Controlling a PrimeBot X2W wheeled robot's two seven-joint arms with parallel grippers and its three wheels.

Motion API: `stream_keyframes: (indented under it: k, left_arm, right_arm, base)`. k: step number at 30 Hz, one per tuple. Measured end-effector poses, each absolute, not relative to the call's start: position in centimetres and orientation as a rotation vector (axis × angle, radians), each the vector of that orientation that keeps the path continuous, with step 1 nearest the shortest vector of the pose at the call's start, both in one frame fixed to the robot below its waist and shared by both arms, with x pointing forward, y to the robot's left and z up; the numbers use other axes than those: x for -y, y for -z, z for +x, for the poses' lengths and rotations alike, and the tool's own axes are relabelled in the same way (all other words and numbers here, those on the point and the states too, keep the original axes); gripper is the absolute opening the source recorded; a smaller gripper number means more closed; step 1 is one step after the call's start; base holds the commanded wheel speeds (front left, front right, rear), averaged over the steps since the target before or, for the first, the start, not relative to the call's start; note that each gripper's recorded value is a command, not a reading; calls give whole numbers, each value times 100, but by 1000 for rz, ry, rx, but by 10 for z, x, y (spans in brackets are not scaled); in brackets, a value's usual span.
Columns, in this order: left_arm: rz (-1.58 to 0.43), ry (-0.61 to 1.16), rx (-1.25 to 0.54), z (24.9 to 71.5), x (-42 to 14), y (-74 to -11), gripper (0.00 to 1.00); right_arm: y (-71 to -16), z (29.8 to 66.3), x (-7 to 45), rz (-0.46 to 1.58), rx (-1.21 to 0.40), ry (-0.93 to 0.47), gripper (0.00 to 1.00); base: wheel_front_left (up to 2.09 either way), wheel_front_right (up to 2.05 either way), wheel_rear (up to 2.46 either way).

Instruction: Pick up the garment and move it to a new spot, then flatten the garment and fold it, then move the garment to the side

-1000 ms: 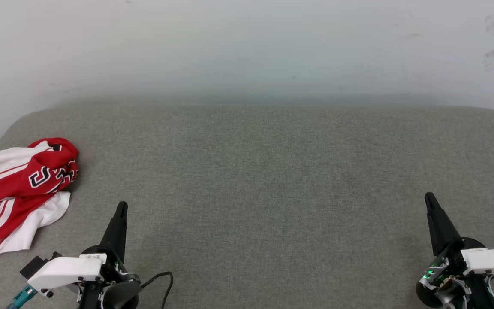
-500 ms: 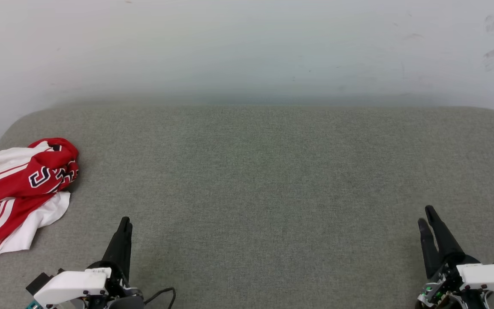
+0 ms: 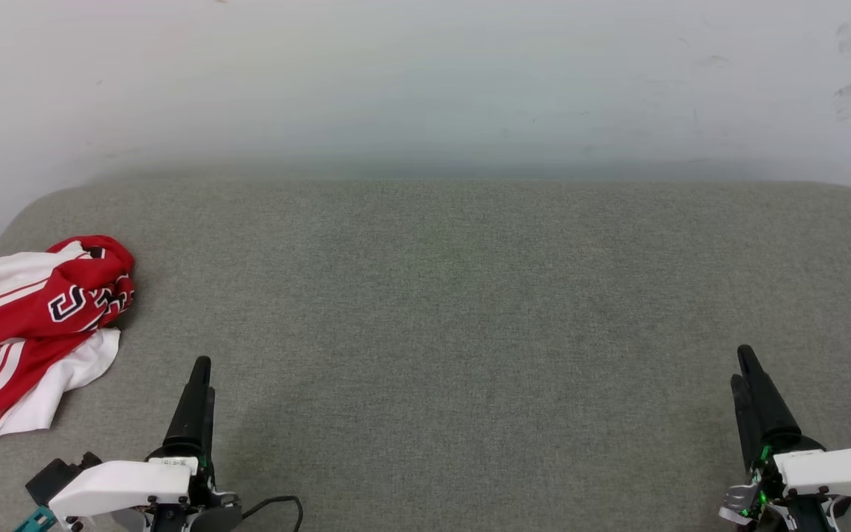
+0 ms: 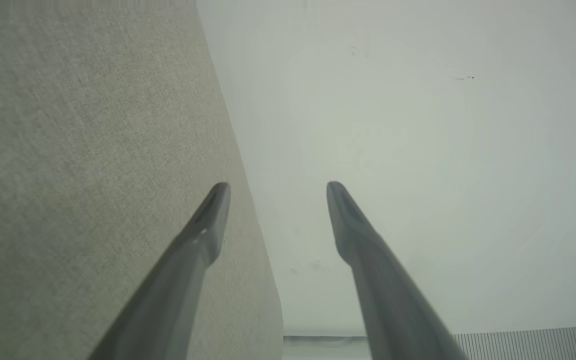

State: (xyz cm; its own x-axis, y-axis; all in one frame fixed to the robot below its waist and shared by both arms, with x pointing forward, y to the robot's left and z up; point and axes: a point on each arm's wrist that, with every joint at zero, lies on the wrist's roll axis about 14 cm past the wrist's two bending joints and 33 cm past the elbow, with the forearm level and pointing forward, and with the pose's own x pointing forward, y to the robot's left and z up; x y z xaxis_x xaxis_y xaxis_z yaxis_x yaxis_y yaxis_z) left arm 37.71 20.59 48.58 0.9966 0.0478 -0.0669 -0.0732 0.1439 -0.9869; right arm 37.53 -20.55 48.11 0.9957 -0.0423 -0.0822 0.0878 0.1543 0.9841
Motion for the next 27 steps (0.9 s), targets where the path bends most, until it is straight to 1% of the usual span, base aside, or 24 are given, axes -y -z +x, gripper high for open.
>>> stream_keyframes:
  k: [13, 27]
  left_arm:
    - [-1153, -96, 11, 381, -209, -504, 100]
    - [-855, -100, 16, 382, -202, -512, 100]
  right_arm:
    - [-508, 380, 202, 1111, 23, 36, 100]
    - [-518, 379, 195, 803, 50, 4, 100]
  base:
    - [0, 0, 0]
    - [0, 0, 0]
